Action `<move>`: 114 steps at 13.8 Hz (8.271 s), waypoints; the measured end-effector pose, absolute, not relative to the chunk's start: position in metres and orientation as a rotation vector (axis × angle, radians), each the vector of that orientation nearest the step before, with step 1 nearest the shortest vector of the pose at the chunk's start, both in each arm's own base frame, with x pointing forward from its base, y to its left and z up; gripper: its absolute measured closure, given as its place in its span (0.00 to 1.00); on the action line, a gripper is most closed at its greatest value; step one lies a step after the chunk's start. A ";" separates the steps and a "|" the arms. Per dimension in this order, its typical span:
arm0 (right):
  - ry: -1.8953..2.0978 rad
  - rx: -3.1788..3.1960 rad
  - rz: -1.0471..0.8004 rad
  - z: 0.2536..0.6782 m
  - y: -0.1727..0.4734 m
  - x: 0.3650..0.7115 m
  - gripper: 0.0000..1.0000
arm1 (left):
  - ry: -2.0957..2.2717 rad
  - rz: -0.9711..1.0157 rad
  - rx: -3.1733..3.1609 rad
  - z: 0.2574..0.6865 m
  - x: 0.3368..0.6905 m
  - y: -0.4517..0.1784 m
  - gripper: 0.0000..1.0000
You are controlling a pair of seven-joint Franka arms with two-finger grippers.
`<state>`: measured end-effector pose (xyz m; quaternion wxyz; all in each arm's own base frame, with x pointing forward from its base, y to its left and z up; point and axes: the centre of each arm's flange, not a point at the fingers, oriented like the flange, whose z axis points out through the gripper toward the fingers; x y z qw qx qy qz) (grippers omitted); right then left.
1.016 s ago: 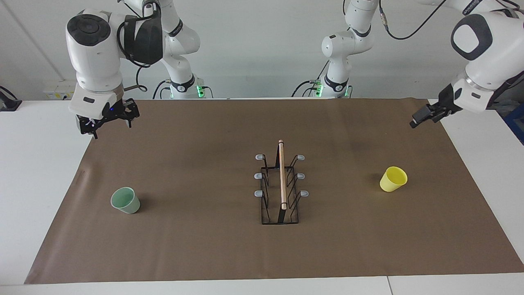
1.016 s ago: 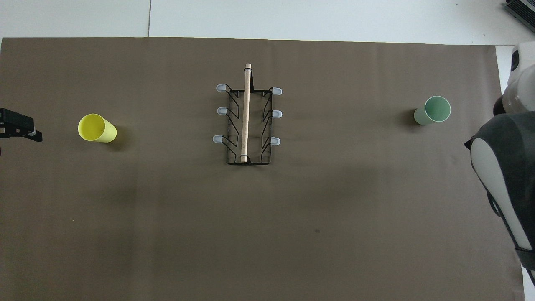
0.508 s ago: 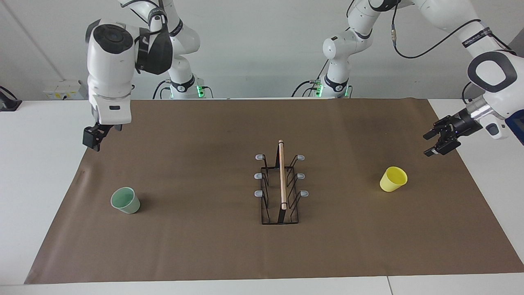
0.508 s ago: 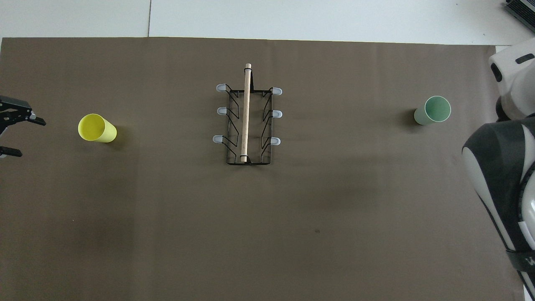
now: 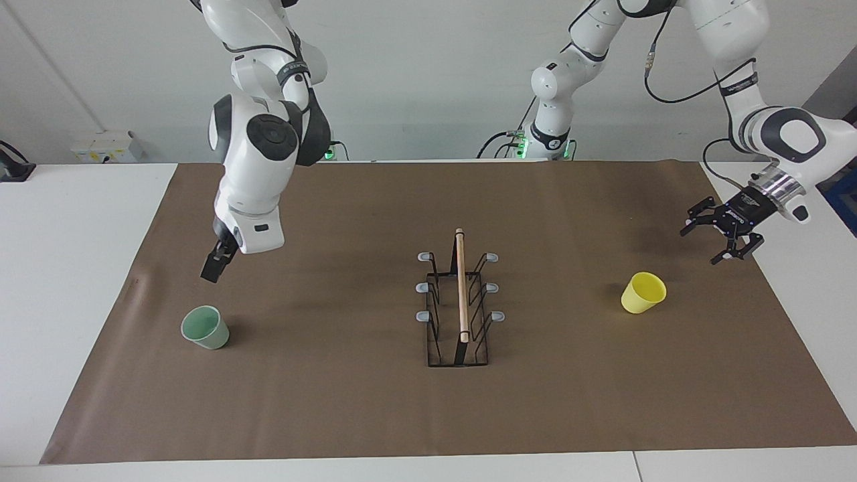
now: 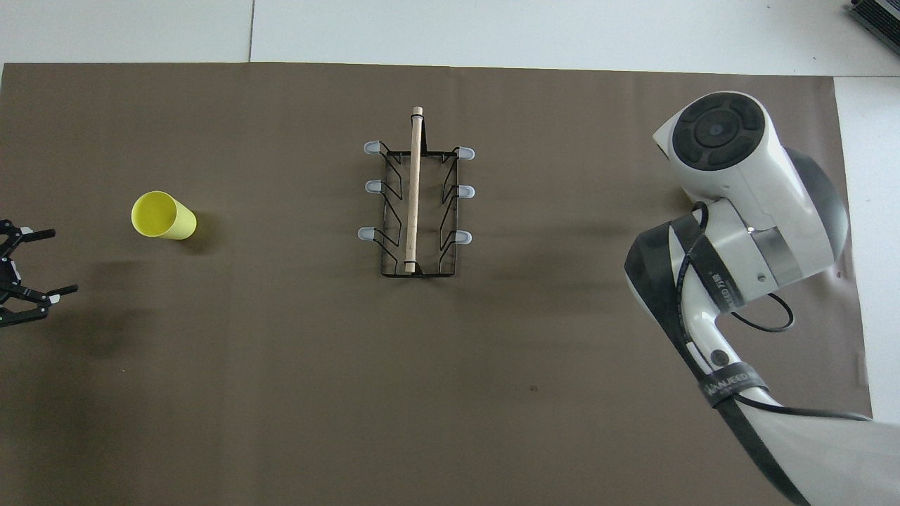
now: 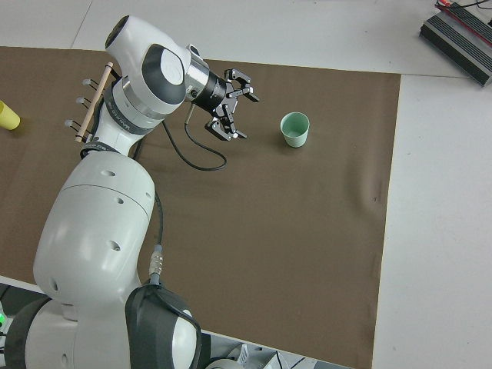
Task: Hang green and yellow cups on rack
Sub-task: 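Move the right gripper toward the green cup while the left gripper approaches the yellow cup, then grasp the green cup with the right gripper while the left gripper grasps the yellow cup, then lift the yellow cup with the left gripper while the right gripper lifts the green cup, then carry the yellow cup to the rack while the right gripper carries the green cup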
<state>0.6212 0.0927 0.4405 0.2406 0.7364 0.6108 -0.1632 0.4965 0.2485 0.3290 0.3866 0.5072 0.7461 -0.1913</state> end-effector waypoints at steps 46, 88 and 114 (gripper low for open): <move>1.773 1.235 -0.567 0.238 0.048 0.601 0.00 | 1.790 -0.368 0.817 0.219 0.503 0.132 0.00; 1.842 1.168 -0.253 0.260 -0.024 0.606 0.30 | 1.370 0.431 2.565 0.480 0.628 -0.015 0.30; 1.497 2.892 0.608 0.480 0.157 0.623 0.30 | 1.563 1.579 2.750 0.417 0.504 -0.373 0.30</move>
